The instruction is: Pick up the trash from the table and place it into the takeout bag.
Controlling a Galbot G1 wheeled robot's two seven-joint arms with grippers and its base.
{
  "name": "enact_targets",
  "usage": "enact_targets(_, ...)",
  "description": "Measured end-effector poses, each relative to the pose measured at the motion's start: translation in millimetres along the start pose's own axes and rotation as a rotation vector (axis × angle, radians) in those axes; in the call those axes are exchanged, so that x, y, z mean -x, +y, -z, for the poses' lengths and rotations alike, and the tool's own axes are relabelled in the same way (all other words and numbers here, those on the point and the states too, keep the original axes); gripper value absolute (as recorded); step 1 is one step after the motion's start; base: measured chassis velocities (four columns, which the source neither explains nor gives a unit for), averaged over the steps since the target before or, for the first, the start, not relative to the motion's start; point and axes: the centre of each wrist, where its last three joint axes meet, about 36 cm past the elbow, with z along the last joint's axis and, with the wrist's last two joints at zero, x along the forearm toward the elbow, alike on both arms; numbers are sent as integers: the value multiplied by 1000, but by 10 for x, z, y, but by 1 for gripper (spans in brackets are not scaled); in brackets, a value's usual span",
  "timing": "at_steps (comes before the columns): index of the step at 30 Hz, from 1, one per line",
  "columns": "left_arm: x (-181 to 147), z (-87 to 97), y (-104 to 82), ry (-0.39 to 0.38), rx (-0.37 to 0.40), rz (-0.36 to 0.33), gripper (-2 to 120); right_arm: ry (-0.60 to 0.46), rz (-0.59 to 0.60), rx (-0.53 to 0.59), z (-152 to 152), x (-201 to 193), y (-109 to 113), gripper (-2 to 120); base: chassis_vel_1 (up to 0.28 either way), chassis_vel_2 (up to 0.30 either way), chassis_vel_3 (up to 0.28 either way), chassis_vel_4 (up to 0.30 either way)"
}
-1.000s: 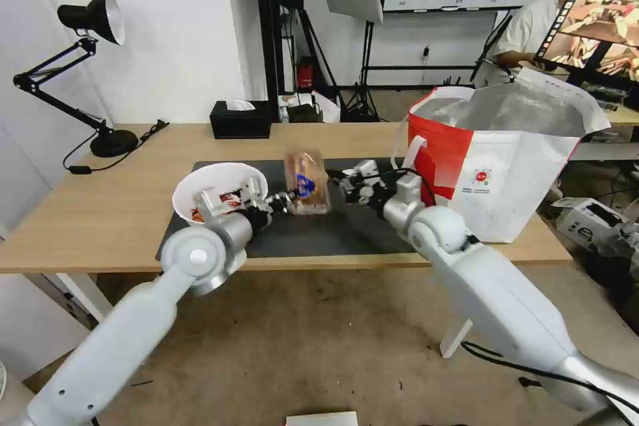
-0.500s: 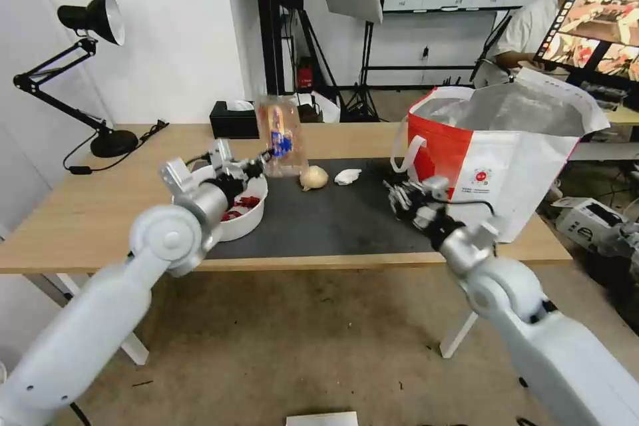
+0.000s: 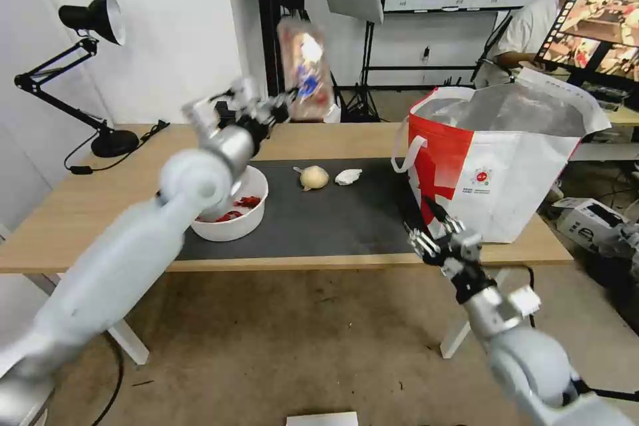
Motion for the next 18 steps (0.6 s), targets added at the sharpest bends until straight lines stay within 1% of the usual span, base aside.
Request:
enact_targets(2, 312, -9, -251, -18, 23, -16, 0, 22, -19, -3, -39, -133, 23, 89, 0, 0, 0, 0)
enact_targets(3, 312, -9, -251, -18, 23, -16, 0, 22, -19, -3, -39, -133, 23, 89, 0, 0, 0, 0)
enact_targets(4, 478, -26, -395, -27, 39, -23, 0, 30, -31, -6, -52, -182, 16, 94, 0, 0, 0, 0)
enact_targets(5, 642, -55, -519, -35, 63, -25, 0, 37, -39, -7, -59, -214, 11, 98, 0, 0, 0, 0)
enact_targets(6, 818, -119, -662, -44, 90, -22, 0, 42, -46, -8, -65, -238, 7, 99, 0, 0, 0, 0)
enact_targets(7, 818, -119, -662, -44, 90, -22, 0, 42, -46, -8, -65, -238, 7, 99, 0, 0, 0, 0)
enact_targets(8, 997, -222, -836, -51, 112, -30, 0, 47, -50, -9, -71, -260, 8, 100, 0, 0, 0, 0)
enact_targets(9, 1136, -292, -958, -53, 121, -27, 0, 55, -50, -9, -79, -283, 17, 100, 0, 0, 0, 0)
enact_targets(10, 1136, -292, -958, -53, 121, -27, 0, 55, -50, -9, -79, -283, 17, 100, 0, 0, 0, 0)
enact_targets(12, 1338, -427, -1255, -55, 148, -49, 0, 69, -47, -13, -101, -315, 40, 100, 0, 0, 0, 0)
enact_targets(13, 1338, -427, -1255, -55, 148, -49, 0, 69, -47, -13, -101, -315, 40, 100, 0, 0, 0, 0)
enact_targets(14, 1404, -506, -1378, -59, 182, -65, 0, 77, -45, -15, -122, -331, 55, 100, 0, 0, 0, 0)
enact_targets(15, 1449, -594, -1460, -58, 232, -84, 0, 84, -42, -15, -139, -345, 74, 100, 0, 0, 0, 0)
enact_targets(16, 1482, -672, -1509, -55, 296, -110, 0, 89, -41, -13, -147, -353, 91, 100, 0, 0, 0, 0)
enact_targets(17, 1482, -672, -1509, -55, 296, -110, 0, 89, -41, -13, -147, -353, 91, 100, 0, 0, 0, 0)
enact_targets(18, 1502, -729, -1540, -52, 348, -132, 0, 91, -41, -12, -151, -357, 102, 100, 0, 0, 0, 0)
